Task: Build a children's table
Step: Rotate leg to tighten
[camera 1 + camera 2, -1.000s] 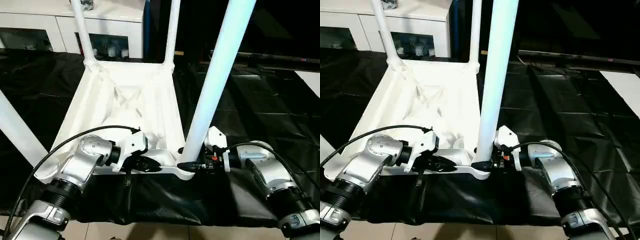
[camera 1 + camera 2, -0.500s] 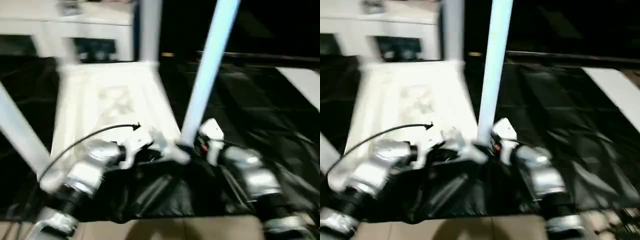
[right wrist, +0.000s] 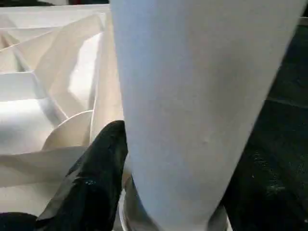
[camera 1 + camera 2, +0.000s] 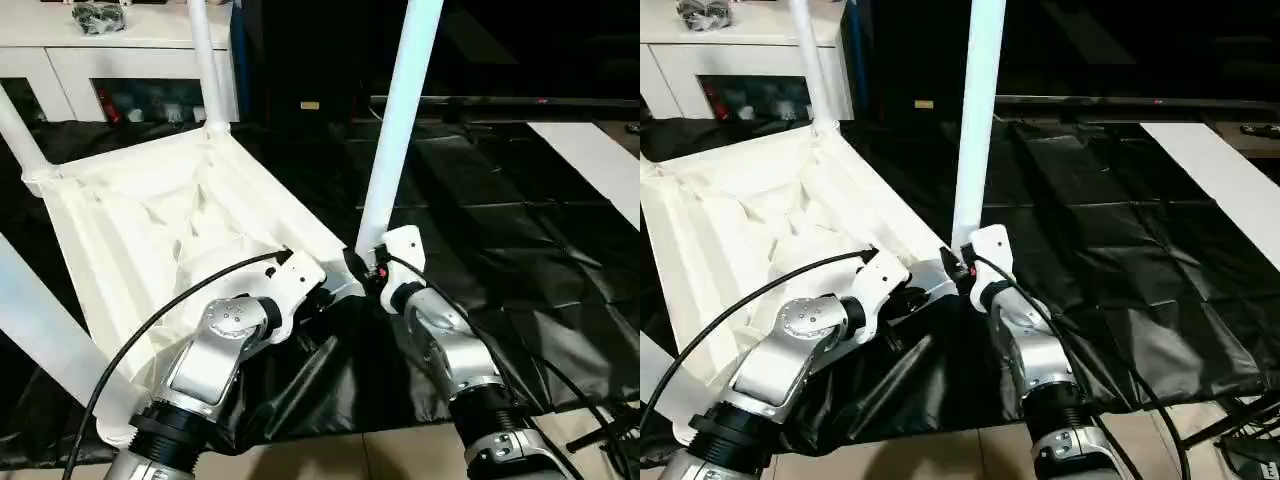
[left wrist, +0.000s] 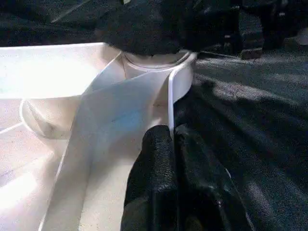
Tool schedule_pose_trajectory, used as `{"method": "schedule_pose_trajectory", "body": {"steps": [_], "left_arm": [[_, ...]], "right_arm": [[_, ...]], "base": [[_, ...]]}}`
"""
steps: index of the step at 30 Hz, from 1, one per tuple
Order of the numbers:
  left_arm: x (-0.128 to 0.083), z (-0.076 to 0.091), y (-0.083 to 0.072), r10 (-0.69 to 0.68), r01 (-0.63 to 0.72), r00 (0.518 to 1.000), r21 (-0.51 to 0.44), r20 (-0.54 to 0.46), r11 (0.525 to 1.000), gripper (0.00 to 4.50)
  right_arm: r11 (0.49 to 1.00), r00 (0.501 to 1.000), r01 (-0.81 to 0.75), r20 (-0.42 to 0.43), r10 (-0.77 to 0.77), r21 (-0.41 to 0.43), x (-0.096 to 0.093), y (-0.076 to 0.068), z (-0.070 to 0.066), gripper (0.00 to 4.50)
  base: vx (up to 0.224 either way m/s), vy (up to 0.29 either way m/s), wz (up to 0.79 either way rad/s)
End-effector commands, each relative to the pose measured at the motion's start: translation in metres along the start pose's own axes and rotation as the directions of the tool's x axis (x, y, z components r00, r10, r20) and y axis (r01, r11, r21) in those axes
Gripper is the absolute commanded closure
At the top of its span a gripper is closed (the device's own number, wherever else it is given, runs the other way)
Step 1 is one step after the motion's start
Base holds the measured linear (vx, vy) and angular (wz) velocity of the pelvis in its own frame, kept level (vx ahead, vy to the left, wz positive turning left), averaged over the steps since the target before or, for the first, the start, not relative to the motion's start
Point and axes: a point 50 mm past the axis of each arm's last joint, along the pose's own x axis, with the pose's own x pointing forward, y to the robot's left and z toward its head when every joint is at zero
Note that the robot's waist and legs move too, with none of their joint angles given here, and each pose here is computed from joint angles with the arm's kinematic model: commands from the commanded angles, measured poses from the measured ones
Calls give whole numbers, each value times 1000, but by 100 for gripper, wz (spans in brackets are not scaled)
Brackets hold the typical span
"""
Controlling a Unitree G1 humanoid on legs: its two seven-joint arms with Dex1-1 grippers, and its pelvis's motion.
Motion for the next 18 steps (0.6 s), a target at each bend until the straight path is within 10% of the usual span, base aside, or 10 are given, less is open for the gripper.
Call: {"method": "schedule_pose_trajectory", "body": {"steps": [1, 18], "left_arm": [[11, 14, -24, -174, 171, 983, 52, 64, 984, 450], [-28, -5, 20, -359, 356, 933, 161, -14, 921, 450]], "right_arm": [[985, 985, -171, -38, 170, -36, 3, 19, -1, 167], [720, 741, -671, -201, 641, -177, -59, -21, 10, 167]], "base": [[0, 0, 0], [3, 0, 0]]}}
